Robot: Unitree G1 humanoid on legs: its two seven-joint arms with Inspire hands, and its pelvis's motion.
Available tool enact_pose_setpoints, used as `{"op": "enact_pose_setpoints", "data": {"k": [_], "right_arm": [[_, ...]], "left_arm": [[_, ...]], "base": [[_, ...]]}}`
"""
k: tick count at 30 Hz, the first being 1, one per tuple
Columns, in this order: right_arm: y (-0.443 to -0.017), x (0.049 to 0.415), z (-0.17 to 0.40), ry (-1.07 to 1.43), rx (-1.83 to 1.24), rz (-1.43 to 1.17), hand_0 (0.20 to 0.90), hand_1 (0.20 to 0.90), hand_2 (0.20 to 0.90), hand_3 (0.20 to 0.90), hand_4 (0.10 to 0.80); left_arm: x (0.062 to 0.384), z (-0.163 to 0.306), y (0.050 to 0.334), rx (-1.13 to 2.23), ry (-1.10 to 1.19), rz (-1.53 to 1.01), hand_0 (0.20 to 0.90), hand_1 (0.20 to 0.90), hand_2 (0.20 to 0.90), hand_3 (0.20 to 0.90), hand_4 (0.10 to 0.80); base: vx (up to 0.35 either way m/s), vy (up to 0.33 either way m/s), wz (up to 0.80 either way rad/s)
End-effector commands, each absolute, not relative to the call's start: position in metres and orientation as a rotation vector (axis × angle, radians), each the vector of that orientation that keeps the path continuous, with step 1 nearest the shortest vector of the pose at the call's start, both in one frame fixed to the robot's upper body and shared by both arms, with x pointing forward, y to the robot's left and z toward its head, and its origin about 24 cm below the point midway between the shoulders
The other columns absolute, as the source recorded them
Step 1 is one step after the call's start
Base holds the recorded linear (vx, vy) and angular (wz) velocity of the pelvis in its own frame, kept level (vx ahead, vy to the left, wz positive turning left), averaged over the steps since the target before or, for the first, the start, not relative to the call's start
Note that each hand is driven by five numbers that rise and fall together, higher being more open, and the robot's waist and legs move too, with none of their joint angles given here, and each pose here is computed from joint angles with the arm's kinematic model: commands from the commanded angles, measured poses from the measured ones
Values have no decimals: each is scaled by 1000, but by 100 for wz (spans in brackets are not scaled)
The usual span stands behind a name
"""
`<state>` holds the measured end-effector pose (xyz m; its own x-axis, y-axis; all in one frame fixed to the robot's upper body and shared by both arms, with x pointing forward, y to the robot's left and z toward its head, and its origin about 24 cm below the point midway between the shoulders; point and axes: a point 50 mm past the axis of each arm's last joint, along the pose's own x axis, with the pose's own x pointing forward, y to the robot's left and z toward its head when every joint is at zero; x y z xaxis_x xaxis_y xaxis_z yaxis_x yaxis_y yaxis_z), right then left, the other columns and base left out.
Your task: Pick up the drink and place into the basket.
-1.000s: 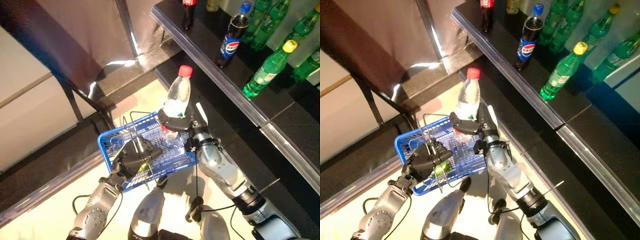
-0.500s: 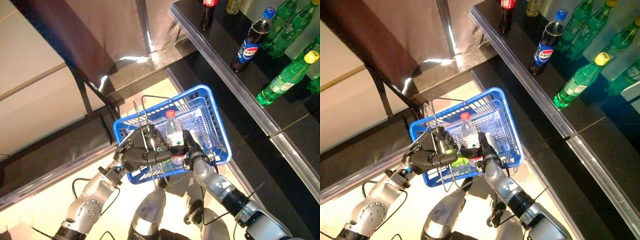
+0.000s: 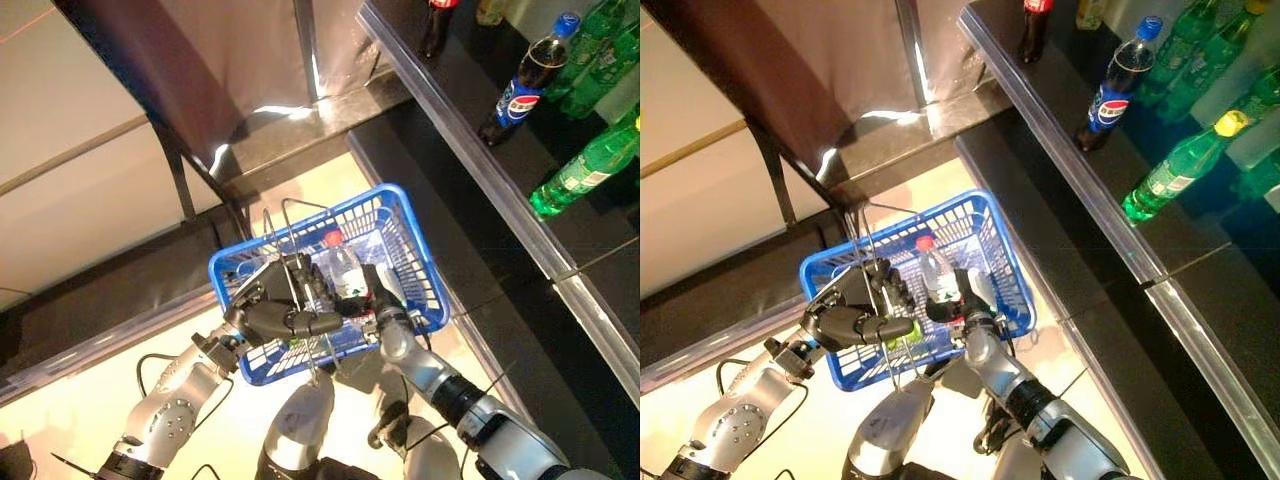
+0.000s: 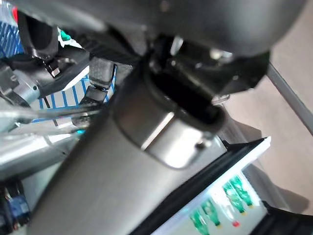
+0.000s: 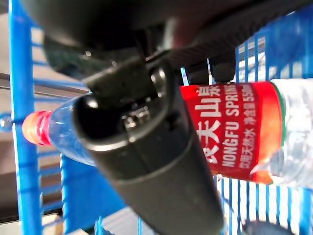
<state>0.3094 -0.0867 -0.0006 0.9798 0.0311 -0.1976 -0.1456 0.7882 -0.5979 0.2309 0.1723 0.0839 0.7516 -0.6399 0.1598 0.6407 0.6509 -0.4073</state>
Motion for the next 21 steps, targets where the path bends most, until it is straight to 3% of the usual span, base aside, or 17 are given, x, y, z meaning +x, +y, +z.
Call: {"op": "enact_pose_setpoints", "data": {"k": [1, 8, 16, 21], "right_arm": [[-81, 310, 2, 113, -614, 43, 300, 300, 300, 200, 100], [-96, 312, -9, 226, -480, -60, 300, 300, 300, 200, 100], [-121, 300, -52, 590, 104, -157, 300, 300, 300, 200, 100], [-125, 301, -59, 675, 375, -141, 300, 300, 300, 200, 100]], "left_arm": [[203, 220, 149, -455, -823, -1087, 300, 300, 300, 200, 100], [203, 223, 144, -430, -836, -1090, 300, 300, 300, 200, 100], [202, 225, 142, -439, -826, -1088, 300, 300, 300, 200, 100], [203, 226, 142, -432, -796, -1104, 300, 300, 300, 200, 100]], "base": [[0, 0, 0], [9, 3, 0], [17, 0, 0], [43, -20, 10]]}}
